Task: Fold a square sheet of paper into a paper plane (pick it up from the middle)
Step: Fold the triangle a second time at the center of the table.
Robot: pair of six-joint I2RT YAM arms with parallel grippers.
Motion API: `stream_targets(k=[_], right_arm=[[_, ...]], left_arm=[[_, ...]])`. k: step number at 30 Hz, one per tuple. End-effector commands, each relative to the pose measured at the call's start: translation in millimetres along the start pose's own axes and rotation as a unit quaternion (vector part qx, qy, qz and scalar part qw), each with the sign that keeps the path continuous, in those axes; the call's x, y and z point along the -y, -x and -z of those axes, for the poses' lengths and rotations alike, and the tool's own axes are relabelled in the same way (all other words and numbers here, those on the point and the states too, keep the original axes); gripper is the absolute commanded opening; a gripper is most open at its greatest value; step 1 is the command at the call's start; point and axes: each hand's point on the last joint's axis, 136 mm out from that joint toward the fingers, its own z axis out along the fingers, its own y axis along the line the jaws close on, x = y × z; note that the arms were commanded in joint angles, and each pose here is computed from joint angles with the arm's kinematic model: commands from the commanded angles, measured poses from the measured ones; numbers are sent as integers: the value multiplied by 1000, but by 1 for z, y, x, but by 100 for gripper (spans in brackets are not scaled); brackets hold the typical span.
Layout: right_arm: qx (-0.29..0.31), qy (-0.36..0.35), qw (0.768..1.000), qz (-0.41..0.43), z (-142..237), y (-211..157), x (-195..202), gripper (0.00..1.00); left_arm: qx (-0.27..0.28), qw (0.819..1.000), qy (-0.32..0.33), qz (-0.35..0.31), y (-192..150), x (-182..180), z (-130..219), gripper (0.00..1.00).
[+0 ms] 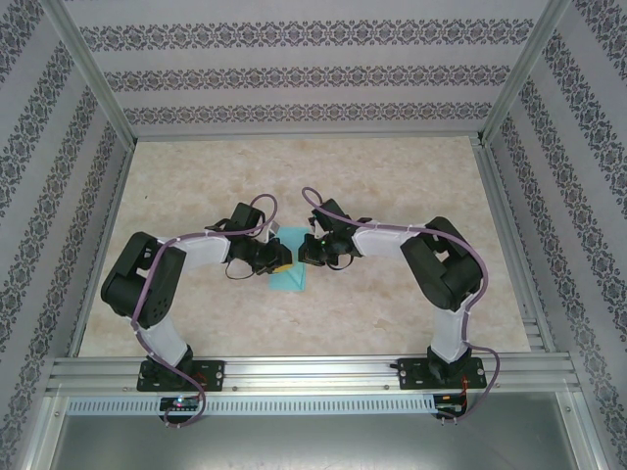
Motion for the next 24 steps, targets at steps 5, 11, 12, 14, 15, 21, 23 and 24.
stream_targets(k=[5,11,12,14,15,21,23,24], right_arm=[[12,-16,1000,15,-3,11,2,6],[14,-24,999,15,-3,14,5,7],[14,-26,999,14,-3,14,7,7],[15,-27,999,14,-3,15,7,7],[15,-27,999,14,-3,15,7,7],[17,-30,999,13,-3,17,8,7],[17,-32,999,13,-3,17,10,7],[17,-32,999,13,-3,17,9,7]], left_arm=[[-7,1000,-11,-25,4,9,-7,18],[-13,1000,-12,-25,4,7,-10,18],[-14,1000,-12,-24,4,7,-10,18],[-15,1000,-13,-25,4,7,-11,18],[-16,999,-13,-25,4,7,-11,18],[-16,999,-18,-28,4,11,-10,19],[-15,999,-20,-30,4,12,-9,19],[-14,999,-21,-32,4,13,-8,20]])
